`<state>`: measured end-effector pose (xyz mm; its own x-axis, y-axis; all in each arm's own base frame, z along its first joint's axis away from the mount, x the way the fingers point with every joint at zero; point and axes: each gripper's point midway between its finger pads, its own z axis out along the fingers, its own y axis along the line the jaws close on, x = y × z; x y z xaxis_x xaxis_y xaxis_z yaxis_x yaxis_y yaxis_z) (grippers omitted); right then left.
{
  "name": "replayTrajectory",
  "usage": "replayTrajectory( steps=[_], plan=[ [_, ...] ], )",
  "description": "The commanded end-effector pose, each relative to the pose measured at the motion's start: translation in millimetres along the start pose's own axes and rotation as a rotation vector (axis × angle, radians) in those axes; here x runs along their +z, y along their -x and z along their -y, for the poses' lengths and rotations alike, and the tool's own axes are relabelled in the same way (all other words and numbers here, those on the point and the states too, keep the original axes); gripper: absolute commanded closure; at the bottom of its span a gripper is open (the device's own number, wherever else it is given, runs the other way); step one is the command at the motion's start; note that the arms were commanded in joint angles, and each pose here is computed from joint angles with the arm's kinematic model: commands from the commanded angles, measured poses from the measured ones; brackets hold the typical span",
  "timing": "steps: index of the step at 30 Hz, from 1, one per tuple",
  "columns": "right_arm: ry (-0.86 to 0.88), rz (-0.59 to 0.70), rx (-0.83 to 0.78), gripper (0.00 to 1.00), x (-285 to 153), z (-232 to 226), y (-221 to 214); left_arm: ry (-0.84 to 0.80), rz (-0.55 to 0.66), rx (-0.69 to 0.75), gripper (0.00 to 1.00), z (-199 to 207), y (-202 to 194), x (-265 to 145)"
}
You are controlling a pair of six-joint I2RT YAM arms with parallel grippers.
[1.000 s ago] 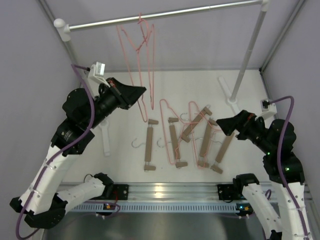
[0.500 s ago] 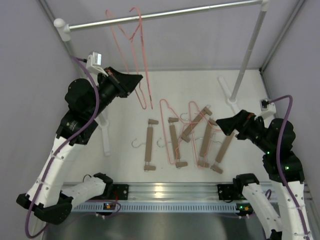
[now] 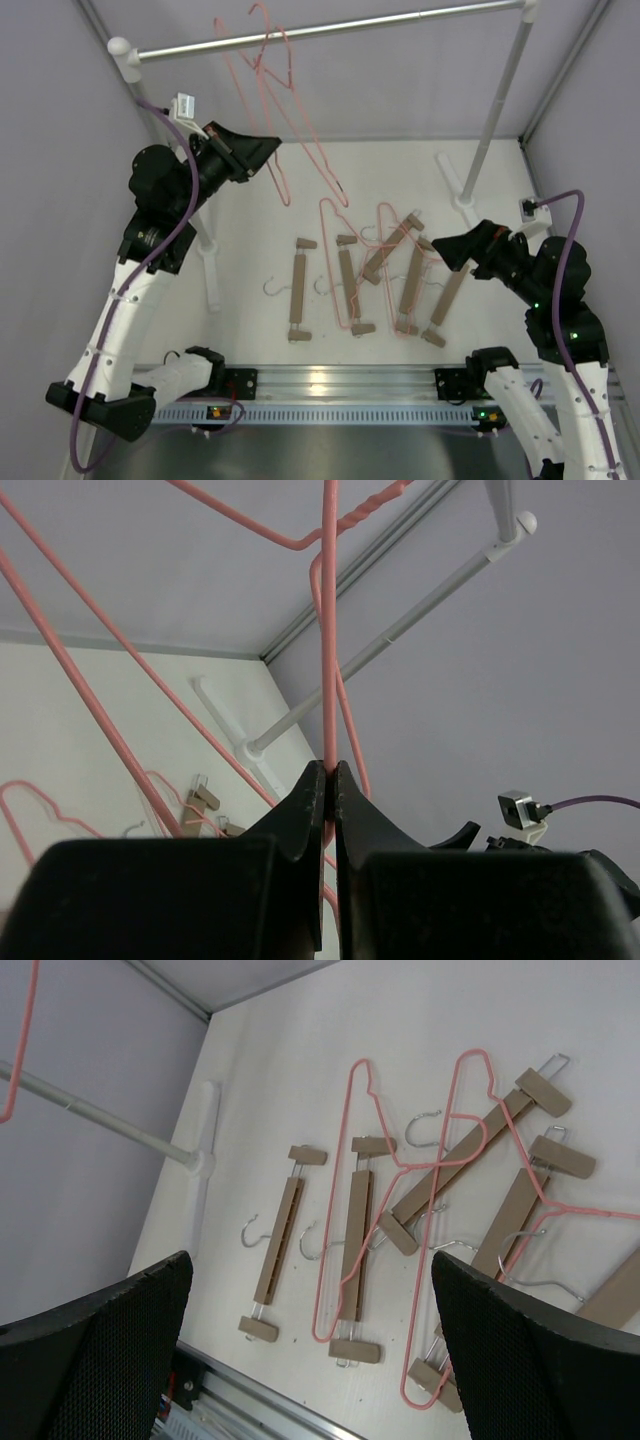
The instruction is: Organize the hangers
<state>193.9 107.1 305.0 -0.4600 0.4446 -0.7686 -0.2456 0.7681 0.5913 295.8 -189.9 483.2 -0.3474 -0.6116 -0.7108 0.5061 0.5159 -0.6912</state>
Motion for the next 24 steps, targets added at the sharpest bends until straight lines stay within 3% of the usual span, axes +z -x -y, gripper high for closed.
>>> replayTrajectory(
  steps=[1,18,24],
  plan=[
    [0.001,0.001,-0.015,0.01,-1,-1,2,-0.087,0.037,0.001,1.00,16,11,1],
    [-0.003,-0.014,-0.007,0.01,0,5,-7,-0.063,0.032,-0.011,1.00,-1,-5,-5],
    [-0.002,-0.012,-0.002,0.00,-1,5,-8,-0.060,0.044,0.001,0.84,-2,-6,-12]
  ],
)
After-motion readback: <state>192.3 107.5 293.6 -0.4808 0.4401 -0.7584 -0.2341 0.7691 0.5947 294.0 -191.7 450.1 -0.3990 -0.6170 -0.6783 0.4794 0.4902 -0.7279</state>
